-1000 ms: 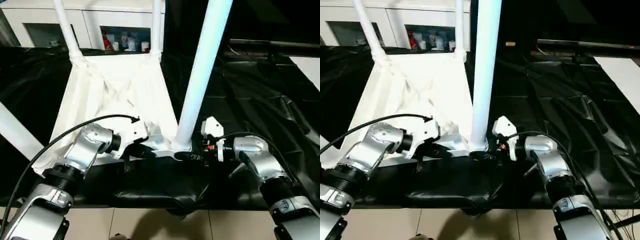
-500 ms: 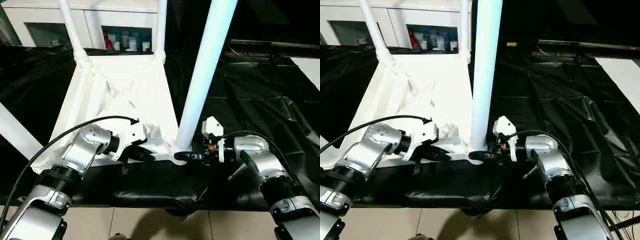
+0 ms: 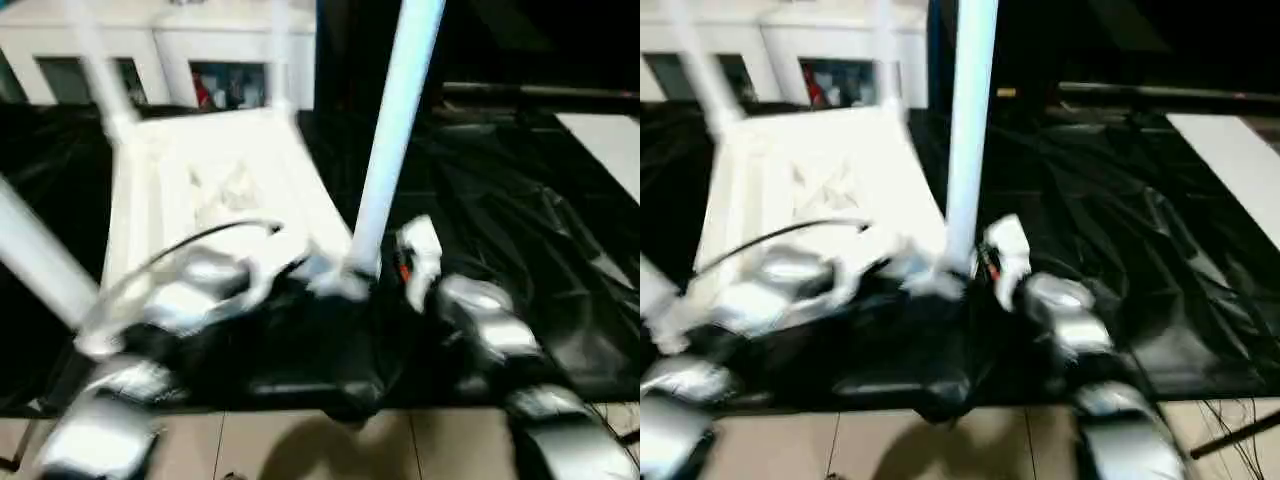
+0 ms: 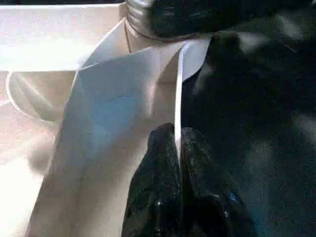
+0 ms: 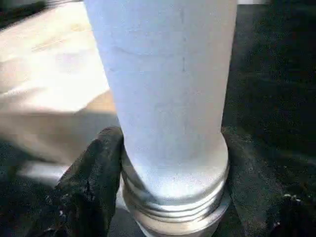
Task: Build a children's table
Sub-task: Rotate leg to tighten
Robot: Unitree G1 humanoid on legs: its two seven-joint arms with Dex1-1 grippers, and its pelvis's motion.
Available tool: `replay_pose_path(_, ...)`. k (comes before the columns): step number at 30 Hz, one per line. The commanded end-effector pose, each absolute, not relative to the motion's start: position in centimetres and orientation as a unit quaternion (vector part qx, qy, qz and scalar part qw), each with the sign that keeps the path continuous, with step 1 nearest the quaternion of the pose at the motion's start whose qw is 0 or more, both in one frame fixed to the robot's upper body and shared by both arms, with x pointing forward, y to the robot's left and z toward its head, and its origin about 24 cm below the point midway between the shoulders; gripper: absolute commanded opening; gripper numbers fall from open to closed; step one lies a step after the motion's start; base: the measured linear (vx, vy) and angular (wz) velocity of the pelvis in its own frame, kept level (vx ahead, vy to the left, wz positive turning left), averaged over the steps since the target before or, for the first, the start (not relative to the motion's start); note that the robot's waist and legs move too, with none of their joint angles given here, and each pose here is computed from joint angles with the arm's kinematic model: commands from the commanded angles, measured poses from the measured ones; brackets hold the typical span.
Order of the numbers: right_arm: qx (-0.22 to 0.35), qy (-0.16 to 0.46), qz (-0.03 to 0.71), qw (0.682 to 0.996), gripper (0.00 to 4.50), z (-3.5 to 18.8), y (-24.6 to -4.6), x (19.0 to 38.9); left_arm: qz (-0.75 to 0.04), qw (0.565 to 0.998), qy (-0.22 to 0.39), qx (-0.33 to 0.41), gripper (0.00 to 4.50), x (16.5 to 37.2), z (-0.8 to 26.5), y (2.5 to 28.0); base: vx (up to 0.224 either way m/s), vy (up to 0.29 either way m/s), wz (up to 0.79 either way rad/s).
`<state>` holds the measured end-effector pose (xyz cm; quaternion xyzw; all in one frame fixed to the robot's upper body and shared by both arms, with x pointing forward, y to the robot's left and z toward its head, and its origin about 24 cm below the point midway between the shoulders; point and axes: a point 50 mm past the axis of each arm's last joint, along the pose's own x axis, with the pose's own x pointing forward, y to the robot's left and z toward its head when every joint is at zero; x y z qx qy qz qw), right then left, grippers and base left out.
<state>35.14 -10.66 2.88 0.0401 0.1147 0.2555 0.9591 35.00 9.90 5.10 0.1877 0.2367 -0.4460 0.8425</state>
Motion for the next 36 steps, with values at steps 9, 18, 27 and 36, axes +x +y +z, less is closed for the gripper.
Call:
replay_pose_path(9, 0.049, 0.099, 0.284, 0.952, 2.66, 3.1, -7.1, 35.0, -0.379, 0.881, 0.239, 0.153, 0.0, 35.7, 4.3, 9.5, 0.0, 0.0, 0.0)
replay_pose_path(18, -0.013, 0.074, 0.456, 0.887, 3.8, 4.2, -9.7, 33.8, -0.467, 0.84, 0.222, 0.167, 0.0, 34.7, 4.8, 11.1, 0.0, 0.0, 0.0)
replay_pose_path(27, -0.049, 0.074, 0.554, 0.828, 3.8, 5.5, -12.9, 32.7, -0.63, 0.724, 0.218, 0.175, 0.0, 31.8, 5.8, 12.2, 0.0, 0.0, 0.0)
replay_pose_path(36, -0.078, 0.117, 0.622, 0.77, 3.8, 4.9, -13.3, 31.1, -0.652, 0.704, 0.219, 0.179, 0.0, 31.3, 6.2, 12.5, 0.0, 0.0, 0.0)
